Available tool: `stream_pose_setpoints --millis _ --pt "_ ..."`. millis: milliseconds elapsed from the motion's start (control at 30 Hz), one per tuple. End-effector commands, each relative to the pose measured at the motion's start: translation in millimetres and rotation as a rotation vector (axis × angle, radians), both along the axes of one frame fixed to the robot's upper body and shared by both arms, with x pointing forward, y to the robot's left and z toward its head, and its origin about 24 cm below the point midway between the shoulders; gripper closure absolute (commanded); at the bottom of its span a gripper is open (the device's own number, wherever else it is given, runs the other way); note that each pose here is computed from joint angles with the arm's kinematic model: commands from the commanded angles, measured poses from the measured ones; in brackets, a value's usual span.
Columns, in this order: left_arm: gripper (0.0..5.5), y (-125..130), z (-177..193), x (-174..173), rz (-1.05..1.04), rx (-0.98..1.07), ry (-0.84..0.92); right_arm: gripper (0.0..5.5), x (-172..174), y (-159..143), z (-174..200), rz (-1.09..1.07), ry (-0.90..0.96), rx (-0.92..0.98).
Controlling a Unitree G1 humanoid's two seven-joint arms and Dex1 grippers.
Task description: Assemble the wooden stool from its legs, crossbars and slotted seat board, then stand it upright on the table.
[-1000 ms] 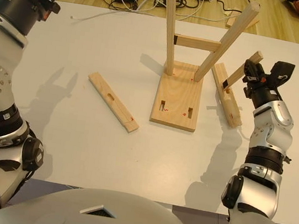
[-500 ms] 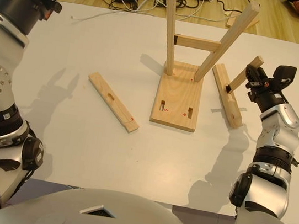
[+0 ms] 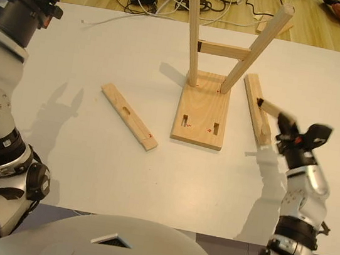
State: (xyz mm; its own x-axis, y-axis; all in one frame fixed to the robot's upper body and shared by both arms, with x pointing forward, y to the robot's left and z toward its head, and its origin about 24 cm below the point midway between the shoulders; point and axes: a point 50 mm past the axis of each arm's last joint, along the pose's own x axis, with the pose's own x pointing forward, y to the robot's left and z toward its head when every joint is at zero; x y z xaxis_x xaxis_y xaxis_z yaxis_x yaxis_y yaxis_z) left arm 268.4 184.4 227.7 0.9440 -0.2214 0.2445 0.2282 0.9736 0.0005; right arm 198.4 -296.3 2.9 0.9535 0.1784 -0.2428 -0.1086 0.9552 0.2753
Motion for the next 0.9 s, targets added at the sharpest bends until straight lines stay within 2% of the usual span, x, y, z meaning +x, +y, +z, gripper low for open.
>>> stream_pose_setpoints --millis 33,233,367,433,533,700,800,900 --pt "2.91 0 -2 -3 0.013 -0.007 0.011 5.1 -18 11 -16 0.031 0.164 0.01" --pt "2.91 1 -2 -3 0.018 -0.018 0.008 5.1 10 10 5 0.046 0.105 -0.03" --pt "2.91 3 -4 -6 0.035 -0.02 0.007 5.1 54 13 61 0.173 -0.035 -0.202" --pt "2.91 3 -4 -6 0.037 -0.013 0.005 5.1 65 17 88 0.288 -0.088 -0.288" --pt "2.91 3 -6 -7 0.045 0.02 0.006 5.1 70 13 124 0.428 -0.129 -0.348" --pt "2.91 2 0 -7 0.042 0.055 -0.02 5.1 58 5 165 0.725 -0.123 -0.525" --pt "2.91 -8 10 0 0.016 0.059 -0.05 5.1 54 25 177 0.869 -0.172 -0.529" --pt "2.91 -39 32 16 -0.083 0.064 -0.109 5.1 57 66 181 0.945 -0.285 -0.467"
